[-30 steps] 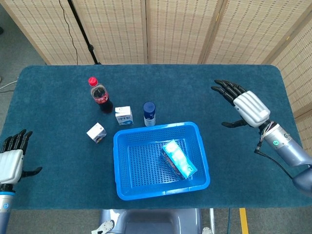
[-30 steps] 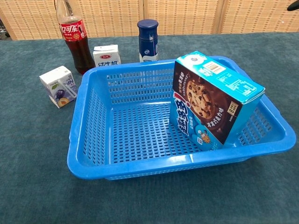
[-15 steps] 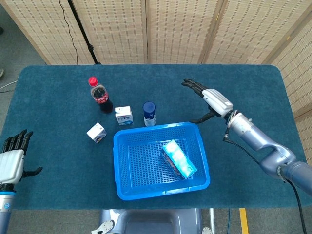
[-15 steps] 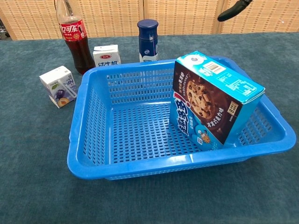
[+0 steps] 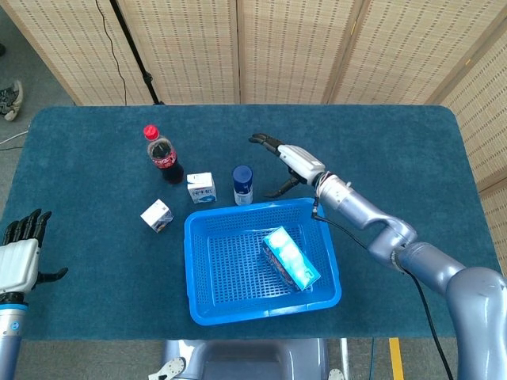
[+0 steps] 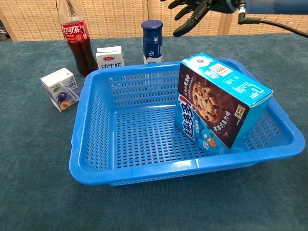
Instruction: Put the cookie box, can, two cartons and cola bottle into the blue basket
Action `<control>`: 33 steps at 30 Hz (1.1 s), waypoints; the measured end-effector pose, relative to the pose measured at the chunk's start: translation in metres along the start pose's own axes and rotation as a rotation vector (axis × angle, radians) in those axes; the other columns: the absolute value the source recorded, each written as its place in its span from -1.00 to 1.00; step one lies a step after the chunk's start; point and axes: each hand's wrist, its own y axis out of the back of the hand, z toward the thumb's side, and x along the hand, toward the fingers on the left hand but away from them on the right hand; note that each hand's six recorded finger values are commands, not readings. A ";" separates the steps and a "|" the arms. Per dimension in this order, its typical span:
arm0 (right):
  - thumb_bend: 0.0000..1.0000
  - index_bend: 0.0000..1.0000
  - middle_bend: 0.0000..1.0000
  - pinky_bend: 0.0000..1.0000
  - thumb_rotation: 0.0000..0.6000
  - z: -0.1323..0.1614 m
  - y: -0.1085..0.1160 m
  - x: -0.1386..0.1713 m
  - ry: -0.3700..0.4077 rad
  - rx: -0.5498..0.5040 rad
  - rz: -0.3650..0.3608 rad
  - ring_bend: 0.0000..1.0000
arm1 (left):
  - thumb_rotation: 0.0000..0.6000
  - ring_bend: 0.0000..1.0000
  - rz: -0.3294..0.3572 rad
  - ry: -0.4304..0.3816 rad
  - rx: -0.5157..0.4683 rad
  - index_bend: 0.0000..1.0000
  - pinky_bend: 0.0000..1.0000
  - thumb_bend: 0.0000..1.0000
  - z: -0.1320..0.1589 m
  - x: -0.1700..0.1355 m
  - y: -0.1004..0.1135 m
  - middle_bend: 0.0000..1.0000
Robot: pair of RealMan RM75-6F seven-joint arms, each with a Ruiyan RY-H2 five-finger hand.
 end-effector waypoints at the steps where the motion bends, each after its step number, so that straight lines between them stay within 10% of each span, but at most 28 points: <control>1: -1.00 -1.00 -1.00 -0.69 1.00 0.001 -0.003 -0.004 -0.003 -0.007 0.004 -1.00 | 1.00 -1.00 -0.001 0.002 0.000 -1.00 -1.00 -1.00 0.000 0.001 0.000 -1.00; 10: -0.99 -0.77 -0.85 -0.35 1.00 -0.002 -0.028 -0.033 -0.042 -0.056 0.012 -0.83 | 1.00 -1.00 -0.006 0.012 -0.004 -1.00 -1.00 -1.00 -0.002 0.004 -0.001 -1.00; 21: -0.20 0.09 0.04 0.25 1.00 -0.005 -0.036 -0.041 -0.015 -0.068 -0.038 0.04 | 1.00 -1.00 -0.012 0.021 -0.010 -1.00 -1.00 -1.00 -0.005 0.008 -0.001 -1.00; 33: -0.13 0.16 0.11 0.28 1.00 0.008 -0.024 -0.026 0.041 -0.095 -0.064 0.09 | 1.00 -1.00 -0.012 0.009 -0.020 -1.00 -1.00 -1.00 -0.004 0.006 0.001 -1.00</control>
